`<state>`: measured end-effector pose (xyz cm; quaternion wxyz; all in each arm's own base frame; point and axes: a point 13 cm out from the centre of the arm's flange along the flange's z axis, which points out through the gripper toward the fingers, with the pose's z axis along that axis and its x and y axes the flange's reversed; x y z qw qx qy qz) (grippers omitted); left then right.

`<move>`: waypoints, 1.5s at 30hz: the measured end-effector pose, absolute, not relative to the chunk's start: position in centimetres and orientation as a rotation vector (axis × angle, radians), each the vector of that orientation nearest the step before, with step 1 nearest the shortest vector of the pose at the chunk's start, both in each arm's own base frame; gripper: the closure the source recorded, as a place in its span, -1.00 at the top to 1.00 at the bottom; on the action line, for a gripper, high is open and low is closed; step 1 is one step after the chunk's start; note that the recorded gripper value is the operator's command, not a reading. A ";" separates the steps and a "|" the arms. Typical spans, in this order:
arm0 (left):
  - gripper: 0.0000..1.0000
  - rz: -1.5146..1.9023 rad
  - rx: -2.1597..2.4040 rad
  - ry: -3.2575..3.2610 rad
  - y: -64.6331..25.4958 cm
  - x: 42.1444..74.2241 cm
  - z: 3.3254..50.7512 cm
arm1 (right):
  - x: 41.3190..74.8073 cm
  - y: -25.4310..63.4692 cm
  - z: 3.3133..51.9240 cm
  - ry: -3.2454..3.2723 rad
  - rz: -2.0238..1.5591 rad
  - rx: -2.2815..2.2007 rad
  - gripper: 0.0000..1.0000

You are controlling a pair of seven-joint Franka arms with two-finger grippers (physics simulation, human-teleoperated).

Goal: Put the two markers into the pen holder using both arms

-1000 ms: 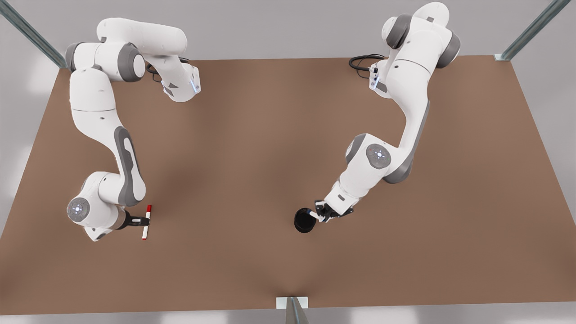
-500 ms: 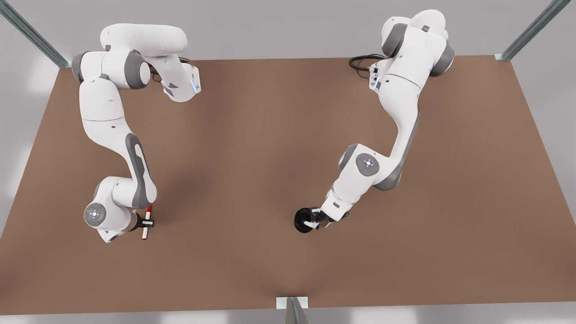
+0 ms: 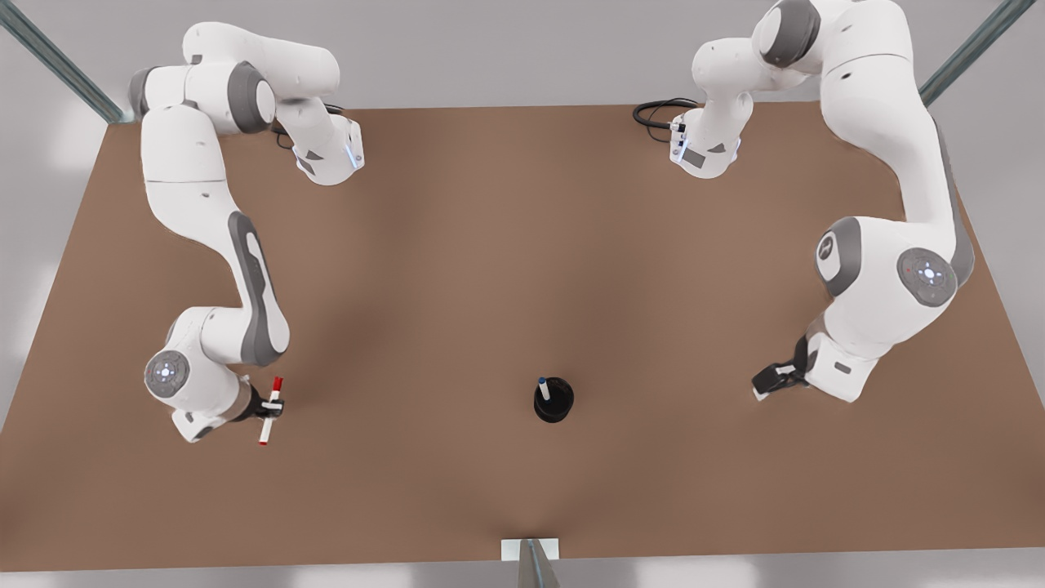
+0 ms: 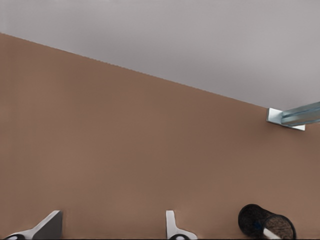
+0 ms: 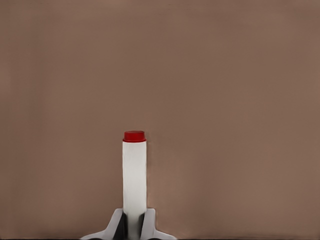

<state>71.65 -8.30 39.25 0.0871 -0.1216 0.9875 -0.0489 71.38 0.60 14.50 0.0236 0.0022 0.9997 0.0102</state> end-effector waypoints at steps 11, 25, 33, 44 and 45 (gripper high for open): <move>1.00 -0.013 -0.140 3.111 -5.4 63.3 45.7 | 71.4 28.2 31.0 2.815 0.244 -0.425 -0.57; 1.00 -0.007 0.041 3.211 -5.8 62.7 42.2 | 68.3 51.6 34.9 2.270 0.353 -0.673 -0.57; 1.00 -0.013 0.097 3.222 -5.9 62.7 41.6 | 69.8 58.7 32.1 2.044 0.396 -0.692 -0.57; 1.00 -0.013 0.143 3.235 -5.9 62.8 40.7 | 68.9 59.9 24.8 1.973 0.454 -0.655 -0.57; 1.00 -0.014 0.146 3.235 -5.9 62.8 40.7 | 69.2 59.5 24.5 1.965 0.458 -0.644 -0.57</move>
